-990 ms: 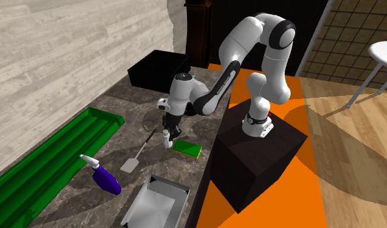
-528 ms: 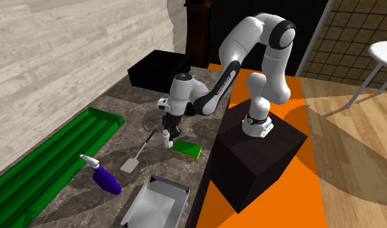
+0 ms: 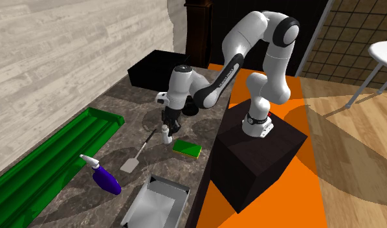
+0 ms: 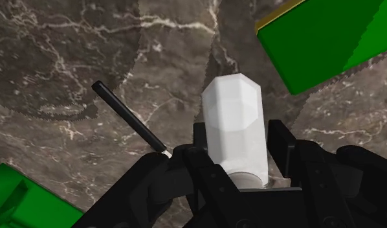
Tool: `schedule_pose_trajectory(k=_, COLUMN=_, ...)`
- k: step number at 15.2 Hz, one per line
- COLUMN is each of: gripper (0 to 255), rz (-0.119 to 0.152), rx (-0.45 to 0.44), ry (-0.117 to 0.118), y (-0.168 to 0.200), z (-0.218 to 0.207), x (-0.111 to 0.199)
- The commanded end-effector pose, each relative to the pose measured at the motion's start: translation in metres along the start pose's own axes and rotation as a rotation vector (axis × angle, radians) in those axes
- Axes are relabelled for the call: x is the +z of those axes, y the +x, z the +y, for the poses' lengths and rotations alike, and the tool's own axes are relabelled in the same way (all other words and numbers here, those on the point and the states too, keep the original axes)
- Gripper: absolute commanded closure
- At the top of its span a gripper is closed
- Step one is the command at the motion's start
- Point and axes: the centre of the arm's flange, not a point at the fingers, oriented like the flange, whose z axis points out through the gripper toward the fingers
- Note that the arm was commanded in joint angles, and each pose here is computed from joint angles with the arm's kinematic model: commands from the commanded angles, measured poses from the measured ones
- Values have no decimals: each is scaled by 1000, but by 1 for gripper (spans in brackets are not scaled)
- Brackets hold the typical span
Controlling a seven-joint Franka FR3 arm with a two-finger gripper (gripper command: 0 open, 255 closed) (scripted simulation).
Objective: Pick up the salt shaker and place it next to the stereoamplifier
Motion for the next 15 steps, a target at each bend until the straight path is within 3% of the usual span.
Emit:
schedule_pose_trajectory(k=1, gripper=255, rz=0, rx=0, ry=0, y=3, z=1, x=-11)
schedule_pose_trajectory(k=15, gripper=255, rz=0, rx=0, ry=0, y=24, z=6, x=-81)
